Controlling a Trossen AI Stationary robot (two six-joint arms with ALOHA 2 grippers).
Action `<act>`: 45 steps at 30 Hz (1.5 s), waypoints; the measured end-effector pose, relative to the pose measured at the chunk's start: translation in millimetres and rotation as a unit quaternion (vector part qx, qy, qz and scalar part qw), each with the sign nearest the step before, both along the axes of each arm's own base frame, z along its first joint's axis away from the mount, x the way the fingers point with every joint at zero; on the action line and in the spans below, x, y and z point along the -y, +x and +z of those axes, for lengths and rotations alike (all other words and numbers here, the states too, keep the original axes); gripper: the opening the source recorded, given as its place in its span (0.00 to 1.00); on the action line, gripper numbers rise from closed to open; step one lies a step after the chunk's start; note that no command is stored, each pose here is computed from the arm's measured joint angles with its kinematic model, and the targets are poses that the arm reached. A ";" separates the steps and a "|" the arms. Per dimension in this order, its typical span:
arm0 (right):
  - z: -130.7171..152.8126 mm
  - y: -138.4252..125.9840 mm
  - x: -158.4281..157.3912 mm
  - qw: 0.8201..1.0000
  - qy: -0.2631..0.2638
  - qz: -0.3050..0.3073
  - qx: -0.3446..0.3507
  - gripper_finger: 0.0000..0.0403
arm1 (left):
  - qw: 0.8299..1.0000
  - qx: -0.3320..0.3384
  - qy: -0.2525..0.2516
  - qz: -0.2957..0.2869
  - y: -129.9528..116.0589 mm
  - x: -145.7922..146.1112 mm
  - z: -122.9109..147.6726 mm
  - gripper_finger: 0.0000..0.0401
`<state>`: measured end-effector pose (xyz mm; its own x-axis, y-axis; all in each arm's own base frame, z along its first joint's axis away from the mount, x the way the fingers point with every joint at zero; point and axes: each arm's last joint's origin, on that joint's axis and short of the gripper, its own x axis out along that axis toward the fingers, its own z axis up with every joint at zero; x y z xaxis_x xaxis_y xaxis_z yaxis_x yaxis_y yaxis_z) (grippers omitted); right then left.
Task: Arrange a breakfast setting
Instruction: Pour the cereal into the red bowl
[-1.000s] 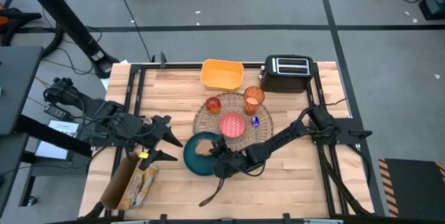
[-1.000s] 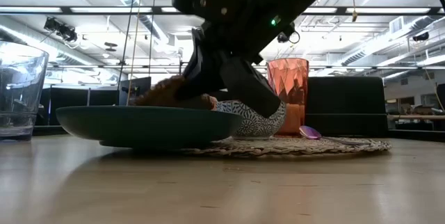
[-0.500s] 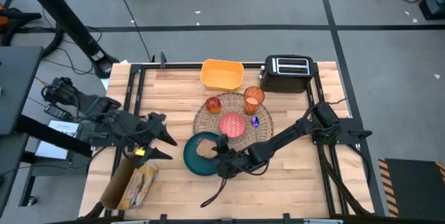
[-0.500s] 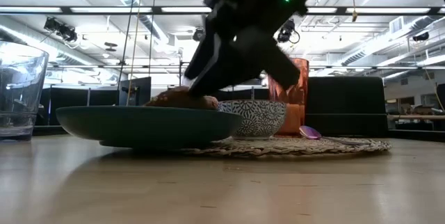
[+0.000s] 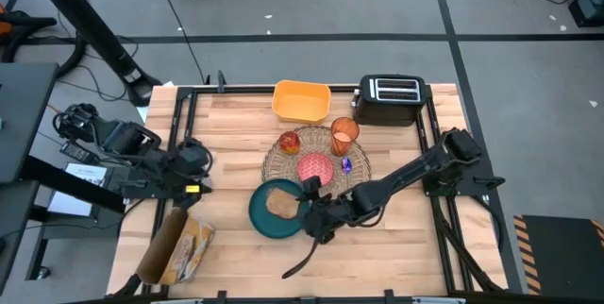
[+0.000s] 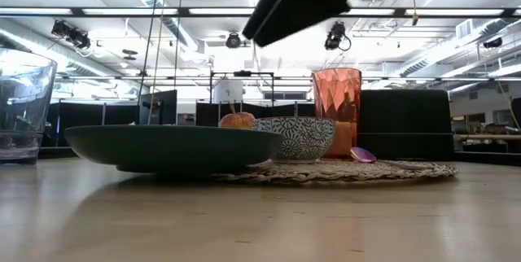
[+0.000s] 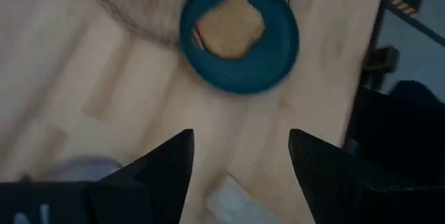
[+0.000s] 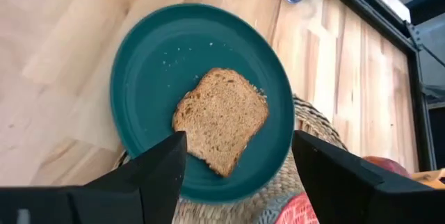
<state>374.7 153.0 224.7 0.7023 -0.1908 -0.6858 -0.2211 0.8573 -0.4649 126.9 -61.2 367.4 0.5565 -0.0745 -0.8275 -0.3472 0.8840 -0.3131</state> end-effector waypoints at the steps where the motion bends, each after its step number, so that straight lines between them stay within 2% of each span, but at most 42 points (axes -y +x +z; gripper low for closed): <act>1: 3.1 -2.2 0.0 1.000 0.000 0.000 0.002 0.66 | 1.000 -0.006 -0.017 0.004 -0.3 0.7 -0.1 0.61; 6: 1.9 -15.2 6.6 1.000 -0.005 -0.009 0.002 0.65 | 0.993 -0.028 -0.111 0.029 -2.1 3.8 7.8 0.61; 12: -2.2 -28.8 20.6 0.999 -0.009 -0.037 0.011 0.65 | 0.984 -0.018 -0.169 0.049 -8.3 2.2 29.4 0.61; 18: 2.6 -36.2 28.2 0.998 -0.011 -0.052 0.036 0.65 | 0.964 0.002 -0.254 0.072 -15.8 0.9 61.5 0.61; 23: 4.3 -33.9 37.6 0.996 -0.021 -0.075 0.046 0.65 | 0.953 -0.007 -0.297 0.067 -16.1 10.8 77.3 0.61; 28: 6.8 -27.9 47.7 0.994 -0.015 -0.093 0.063 0.65 | 0.939 -0.059 -0.331 0.072 -19.0 26.7 77.4 0.61; 31: 8.8 -25.0 50.3 0.992 -0.009 -0.097 0.077 0.65 | 0.934 -0.104 -0.332 0.083 -26.5 34.5 73.1 0.61; 37: 11.2 -22.9 49.8 0.991 -0.002 -0.097 0.093 0.65 | 0.931 -0.194 -0.286 0.121 -39.2 47.5 59.9 0.61; 43: 11.1 -23.4 48.1 0.991 -0.003 -0.093 0.092 0.65 | 0.931 -0.238 -0.233 0.147 -41.7 59.7 49.7 0.61; 45: 10.3 -24.7 46.5 0.992 -0.006 -0.093 0.088 0.65 | 0.935 -0.231 -0.223 0.148 -38.6 66.3 47.2 0.61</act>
<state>350.0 106.5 235.0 0.7625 -0.3360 -0.5529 0.0256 0.8695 -0.4932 88.3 -127.6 414.6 0.1978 -0.3685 -0.9083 -0.7456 0.5451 -0.3835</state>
